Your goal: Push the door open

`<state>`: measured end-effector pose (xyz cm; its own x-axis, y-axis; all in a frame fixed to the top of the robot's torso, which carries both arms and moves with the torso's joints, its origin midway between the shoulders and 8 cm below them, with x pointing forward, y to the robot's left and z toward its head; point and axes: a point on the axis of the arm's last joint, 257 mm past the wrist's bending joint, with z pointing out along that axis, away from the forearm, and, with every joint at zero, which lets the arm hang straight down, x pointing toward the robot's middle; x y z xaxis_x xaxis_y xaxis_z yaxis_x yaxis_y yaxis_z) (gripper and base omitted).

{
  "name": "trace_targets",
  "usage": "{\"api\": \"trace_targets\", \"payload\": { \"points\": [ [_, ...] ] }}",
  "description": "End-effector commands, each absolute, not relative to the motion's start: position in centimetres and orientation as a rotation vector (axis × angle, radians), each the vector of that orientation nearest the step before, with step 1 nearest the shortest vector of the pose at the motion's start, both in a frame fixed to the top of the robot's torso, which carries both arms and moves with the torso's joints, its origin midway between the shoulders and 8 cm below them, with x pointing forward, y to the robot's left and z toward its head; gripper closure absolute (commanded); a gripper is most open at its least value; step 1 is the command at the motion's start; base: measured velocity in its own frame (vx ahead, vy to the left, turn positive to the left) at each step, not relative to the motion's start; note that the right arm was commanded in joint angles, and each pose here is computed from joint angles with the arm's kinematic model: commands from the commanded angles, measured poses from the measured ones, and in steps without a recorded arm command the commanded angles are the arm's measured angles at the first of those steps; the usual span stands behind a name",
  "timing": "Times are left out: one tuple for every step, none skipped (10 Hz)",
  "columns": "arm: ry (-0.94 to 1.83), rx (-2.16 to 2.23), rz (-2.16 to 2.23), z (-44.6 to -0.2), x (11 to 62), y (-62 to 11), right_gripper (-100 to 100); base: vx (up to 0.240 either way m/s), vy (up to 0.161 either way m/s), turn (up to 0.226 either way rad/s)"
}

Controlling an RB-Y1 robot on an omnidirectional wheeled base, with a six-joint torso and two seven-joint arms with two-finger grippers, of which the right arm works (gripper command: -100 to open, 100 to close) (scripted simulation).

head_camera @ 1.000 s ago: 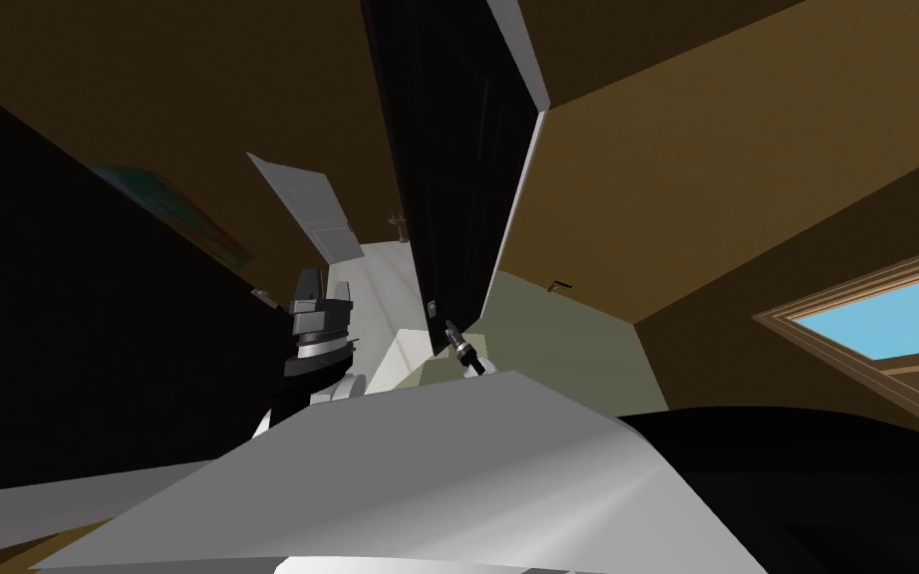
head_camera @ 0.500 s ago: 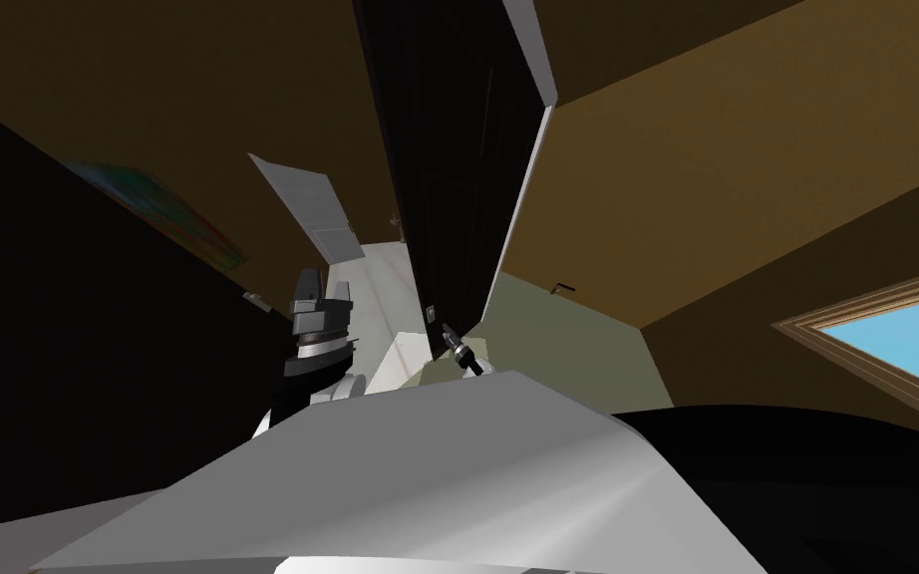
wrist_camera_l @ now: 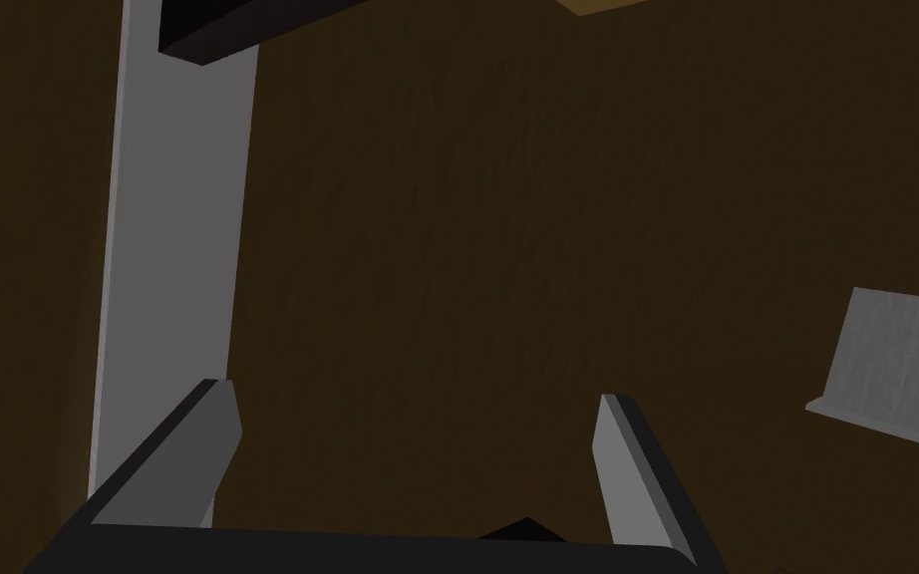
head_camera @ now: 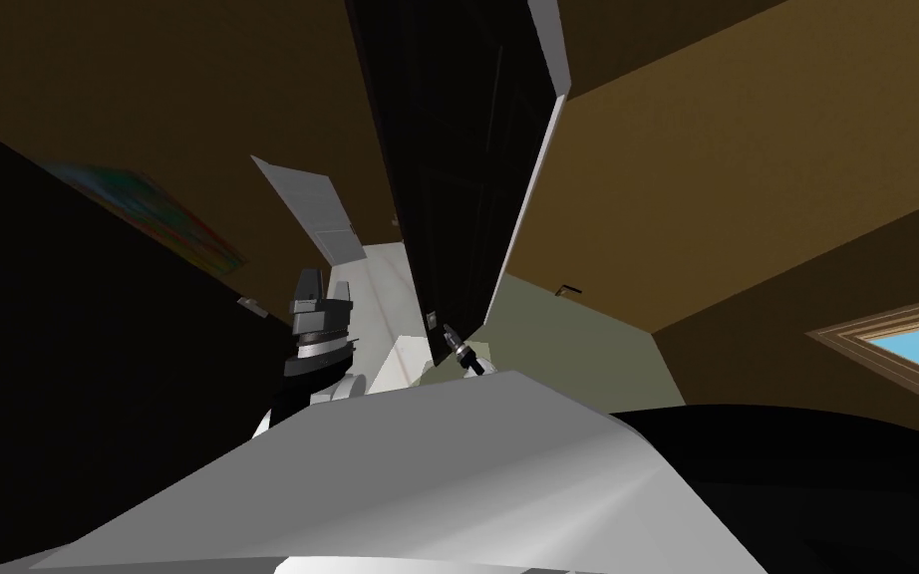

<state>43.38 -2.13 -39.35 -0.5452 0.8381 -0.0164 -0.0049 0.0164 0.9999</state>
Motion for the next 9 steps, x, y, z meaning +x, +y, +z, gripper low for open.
{"api": "trace_targets", "payload": {
  "points": [
    [1.628, 0.867, 1.599, -39.43, 43.43, -2.42, -100, 0.127, 0.117, 0.018],
    [1.626, 0.869, 1.596, -39.47, 43.48, -2.48, -100, 0.139, 0.121, 0.027],
    [1.625, 0.871, 1.595, -39.47, 43.49, -2.46, -100, 0.171, 0.116, 0.022],
    [1.621, 0.876, 1.597, -39.43, 43.51, -2.3, -100, 0.172, 0.098, 0.025],
    [1.617, 0.881, 1.601, -39.36, 43.51, -2.03, -100, 0.177, 0.081, 0.031],
    [1.61, 0.888, 1.608, -39.22, 43.49, -1.56, -100, 0.158, 0.089, 0.035],
    [1.614, 0.884, 1.604, -39.24, 43.52, -1.78, -100, 0.063, 0.04, -0.005],
    [1.614, 0.884, 1.604, -39.24, 43.52, -1.78, 100, -0.013, -0.007, -0.001],
    [1.614, 0.884, 1.604, -39.24, 43.52, -1.78, 100, -0.023, -0.015, 0.014]
  ]
}}
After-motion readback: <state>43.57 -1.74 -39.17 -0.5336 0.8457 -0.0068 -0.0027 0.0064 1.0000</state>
